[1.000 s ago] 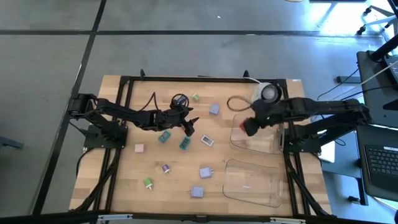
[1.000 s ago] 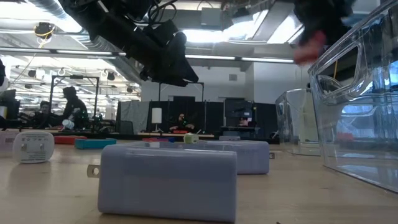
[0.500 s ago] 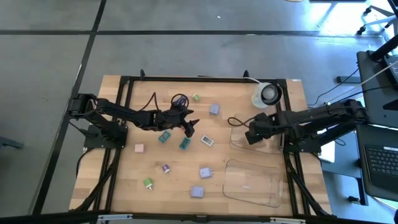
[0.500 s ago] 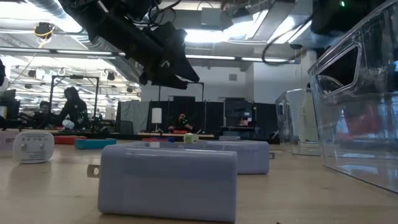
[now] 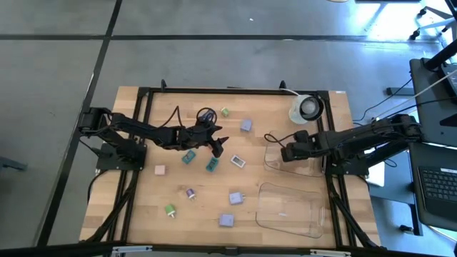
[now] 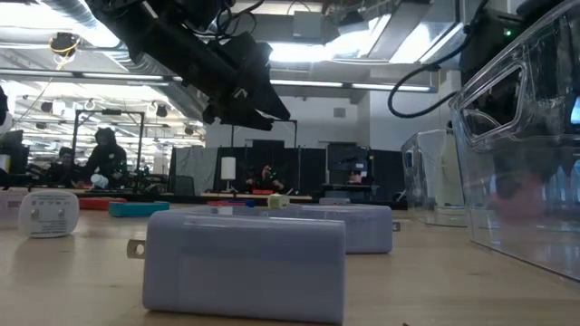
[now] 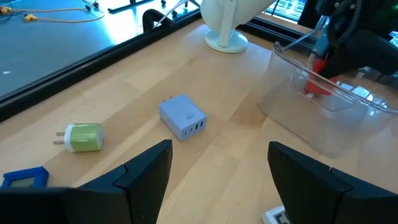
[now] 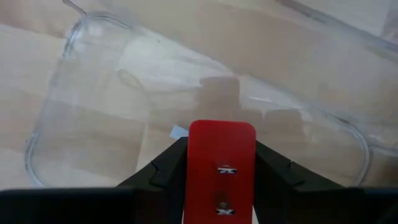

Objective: Pick & Place Office items
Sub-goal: Put the red charger adapter into the top transparent bin, then put the right red digital timer into the bottom transparent bin

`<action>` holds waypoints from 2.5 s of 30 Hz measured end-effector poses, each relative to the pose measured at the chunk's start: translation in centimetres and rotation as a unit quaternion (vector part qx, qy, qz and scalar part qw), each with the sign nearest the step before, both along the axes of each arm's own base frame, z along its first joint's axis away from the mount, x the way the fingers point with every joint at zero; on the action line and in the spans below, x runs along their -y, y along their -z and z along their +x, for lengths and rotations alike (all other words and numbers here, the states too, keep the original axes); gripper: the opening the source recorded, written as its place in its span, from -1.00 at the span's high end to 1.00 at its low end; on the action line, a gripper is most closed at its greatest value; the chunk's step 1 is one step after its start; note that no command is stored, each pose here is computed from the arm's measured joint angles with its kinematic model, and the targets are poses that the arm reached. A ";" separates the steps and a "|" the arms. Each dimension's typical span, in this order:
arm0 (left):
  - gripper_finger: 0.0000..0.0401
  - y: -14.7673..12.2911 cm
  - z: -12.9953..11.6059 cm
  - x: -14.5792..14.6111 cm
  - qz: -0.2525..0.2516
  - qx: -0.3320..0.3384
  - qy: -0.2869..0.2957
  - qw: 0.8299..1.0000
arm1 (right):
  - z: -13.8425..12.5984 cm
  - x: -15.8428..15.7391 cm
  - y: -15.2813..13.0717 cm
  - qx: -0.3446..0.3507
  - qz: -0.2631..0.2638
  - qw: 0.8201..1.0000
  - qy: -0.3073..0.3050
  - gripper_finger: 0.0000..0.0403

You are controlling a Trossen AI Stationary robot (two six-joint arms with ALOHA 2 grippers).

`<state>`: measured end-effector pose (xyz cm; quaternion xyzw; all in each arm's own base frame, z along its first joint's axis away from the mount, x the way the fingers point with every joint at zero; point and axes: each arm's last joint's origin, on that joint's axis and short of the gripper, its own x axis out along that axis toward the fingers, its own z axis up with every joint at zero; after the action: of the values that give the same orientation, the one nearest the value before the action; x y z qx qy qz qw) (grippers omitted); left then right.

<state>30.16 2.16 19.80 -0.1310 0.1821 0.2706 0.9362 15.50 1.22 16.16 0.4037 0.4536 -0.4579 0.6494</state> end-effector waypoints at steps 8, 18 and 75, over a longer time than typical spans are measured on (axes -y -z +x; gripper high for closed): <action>-0.30 0.0 0.0 0.0 0.003 0.000 -0.003 1.000 | 0.0 0.0 0.0 0.002 -0.004 1.000 0.000 -0.03; -0.31 0.5 -0.4 -1.0 0.004 -0.028 -0.044 0.999 | 1.6 -0.4 -3.1 0.028 0.021 0.997 -0.067 -0.46; -0.31 9.0 -2.1 -9.9 0.092 -0.270 0.489 0.824 | 5.4 1.9 -12.1 0.156 -0.112 0.963 -0.190 -0.57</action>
<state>28.04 12.09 10.83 0.1402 0.4420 -0.1830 0.8669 20.91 -0.70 28.30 0.3015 0.3611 -0.3051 0.8280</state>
